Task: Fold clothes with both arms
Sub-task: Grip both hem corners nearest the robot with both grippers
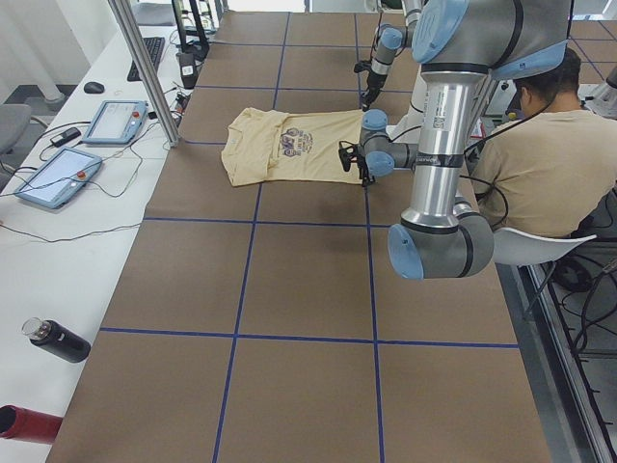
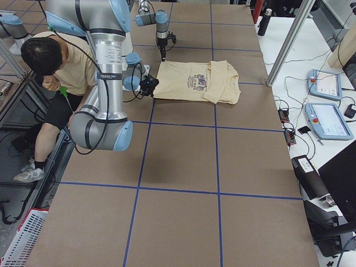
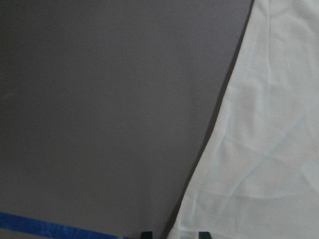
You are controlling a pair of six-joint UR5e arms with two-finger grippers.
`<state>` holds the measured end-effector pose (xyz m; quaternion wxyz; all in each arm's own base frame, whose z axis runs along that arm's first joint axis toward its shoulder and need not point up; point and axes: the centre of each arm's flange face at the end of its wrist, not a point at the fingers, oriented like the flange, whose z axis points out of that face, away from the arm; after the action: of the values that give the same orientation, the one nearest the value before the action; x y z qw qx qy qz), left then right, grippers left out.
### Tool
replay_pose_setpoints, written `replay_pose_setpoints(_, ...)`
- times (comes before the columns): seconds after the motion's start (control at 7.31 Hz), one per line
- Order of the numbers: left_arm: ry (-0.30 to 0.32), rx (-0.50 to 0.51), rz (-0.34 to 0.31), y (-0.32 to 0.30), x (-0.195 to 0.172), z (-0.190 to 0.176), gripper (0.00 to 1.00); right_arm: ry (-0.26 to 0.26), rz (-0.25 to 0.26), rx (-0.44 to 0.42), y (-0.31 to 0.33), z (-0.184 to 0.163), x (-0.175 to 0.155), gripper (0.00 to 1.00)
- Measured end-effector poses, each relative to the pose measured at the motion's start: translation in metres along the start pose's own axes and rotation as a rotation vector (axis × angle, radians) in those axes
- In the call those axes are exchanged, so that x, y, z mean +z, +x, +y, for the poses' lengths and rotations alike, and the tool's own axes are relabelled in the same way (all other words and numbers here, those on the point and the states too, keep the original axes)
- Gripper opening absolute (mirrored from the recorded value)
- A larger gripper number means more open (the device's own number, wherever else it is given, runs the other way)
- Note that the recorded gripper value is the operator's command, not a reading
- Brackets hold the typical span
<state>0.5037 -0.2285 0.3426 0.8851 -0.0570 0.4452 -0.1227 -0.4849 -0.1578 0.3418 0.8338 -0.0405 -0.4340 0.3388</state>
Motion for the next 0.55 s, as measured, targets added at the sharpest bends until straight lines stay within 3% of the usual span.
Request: replay_pose_setpoints(0.55,-0.003,-0.001,0.0,0.0001,0.0004,0.0014,0.35,-0.001,0.0,0.0,-0.0002,0.0,-0.0001,0.0)
